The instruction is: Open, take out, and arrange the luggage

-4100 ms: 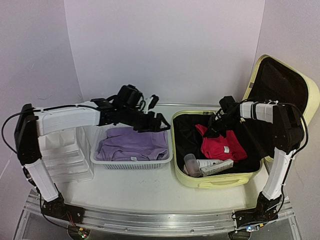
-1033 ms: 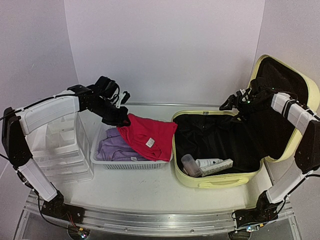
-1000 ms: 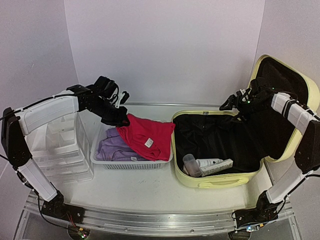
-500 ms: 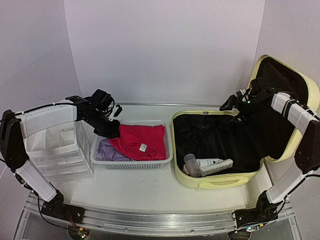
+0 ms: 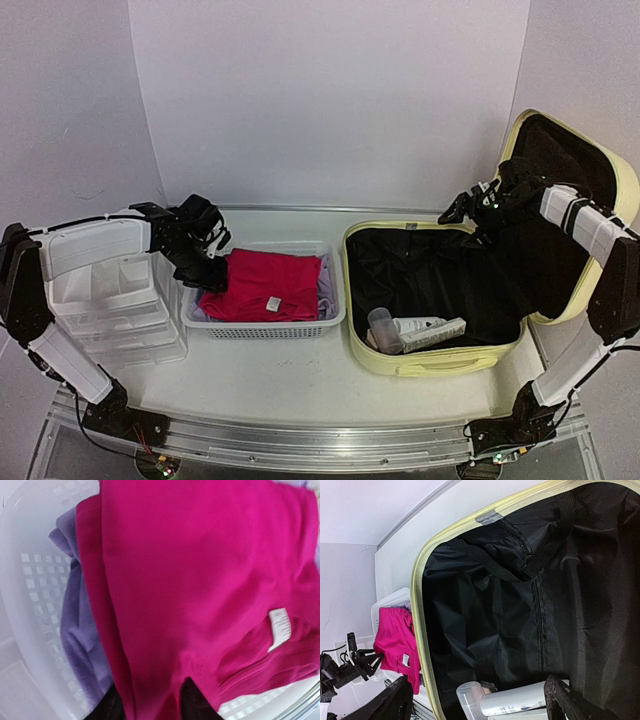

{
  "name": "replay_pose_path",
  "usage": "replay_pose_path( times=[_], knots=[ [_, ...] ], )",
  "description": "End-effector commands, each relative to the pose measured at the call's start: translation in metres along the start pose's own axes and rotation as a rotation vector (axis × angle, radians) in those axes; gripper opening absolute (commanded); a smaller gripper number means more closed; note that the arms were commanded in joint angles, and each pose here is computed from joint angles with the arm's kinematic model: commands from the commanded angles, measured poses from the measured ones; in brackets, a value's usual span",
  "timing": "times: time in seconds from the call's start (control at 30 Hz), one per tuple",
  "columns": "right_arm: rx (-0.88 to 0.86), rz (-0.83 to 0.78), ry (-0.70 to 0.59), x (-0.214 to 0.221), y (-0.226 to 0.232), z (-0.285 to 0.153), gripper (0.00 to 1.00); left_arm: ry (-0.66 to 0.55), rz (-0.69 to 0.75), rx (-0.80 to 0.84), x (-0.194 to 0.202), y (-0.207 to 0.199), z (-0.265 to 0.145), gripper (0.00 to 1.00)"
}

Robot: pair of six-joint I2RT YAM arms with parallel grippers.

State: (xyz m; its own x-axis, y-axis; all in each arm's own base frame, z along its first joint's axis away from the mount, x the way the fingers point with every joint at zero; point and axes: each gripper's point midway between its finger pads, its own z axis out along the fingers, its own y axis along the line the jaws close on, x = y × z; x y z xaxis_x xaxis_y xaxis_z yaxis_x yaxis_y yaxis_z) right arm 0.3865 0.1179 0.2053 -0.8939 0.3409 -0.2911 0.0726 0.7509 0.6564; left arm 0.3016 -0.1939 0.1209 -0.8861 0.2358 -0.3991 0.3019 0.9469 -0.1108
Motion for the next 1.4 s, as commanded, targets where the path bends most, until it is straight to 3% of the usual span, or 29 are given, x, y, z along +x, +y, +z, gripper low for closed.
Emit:
replay_pose_path(
  times=[0.0,0.03,0.1,0.23,0.33,0.47,0.6,0.8,0.93,1.13,1.37],
  knots=[
    [-0.010,-0.063,-0.020,-0.006,0.012,-0.009,0.90,0.012,-0.046,-0.086,0.009,0.018,-0.022,0.56],
    [0.003,-0.071,-0.012,-0.004,0.009,-0.009,0.90,-0.020,-0.050,-0.084,0.004,0.018,-0.035,0.65],
    [0.030,-0.104,0.014,0.004,0.004,-0.010,0.90,-0.091,-0.053,-0.059,-0.008,0.015,-0.061,0.72],
    [0.059,-0.188,0.066,0.022,0.005,-0.012,0.94,-0.220,-0.040,0.006,-0.034,0.003,-0.106,0.75],
    [0.093,-0.238,0.101,0.035,0.004,-0.013,0.96,-0.256,-0.018,0.091,-0.049,-0.014,-0.114,0.75],
    [0.109,-0.254,0.129,0.047,0.004,-0.011,0.96,-0.235,-0.004,0.204,-0.065,-0.040,-0.093,0.66],
    [0.107,-0.285,0.156,0.058,0.012,-0.006,0.96,-0.174,-0.027,0.213,-0.067,-0.045,-0.057,0.53],
    [0.106,-0.330,0.192,0.076,0.023,0.001,0.96,-0.004,-0.134,0.042,-0.007,-0.007,0.013,0.44],
    [0.132,-0.350,0.181,0.075,0.021,-0.001,0.97,0.026,-0.158,0.039,0.022,-0.006,0.017,0.43],
    [0.189,-0.398,0.133,0.066,0.018,-0.014,0.98,-0.002,-0.121,0.141,0.021,-0.028,-0.002,0.54],
    [0.240,-0.443,0.102,0.060,0.019,-0.031,0.98,-0.270,0.022,0.228,-0.054,-0.053,-0.081,0.72]
  ],
)
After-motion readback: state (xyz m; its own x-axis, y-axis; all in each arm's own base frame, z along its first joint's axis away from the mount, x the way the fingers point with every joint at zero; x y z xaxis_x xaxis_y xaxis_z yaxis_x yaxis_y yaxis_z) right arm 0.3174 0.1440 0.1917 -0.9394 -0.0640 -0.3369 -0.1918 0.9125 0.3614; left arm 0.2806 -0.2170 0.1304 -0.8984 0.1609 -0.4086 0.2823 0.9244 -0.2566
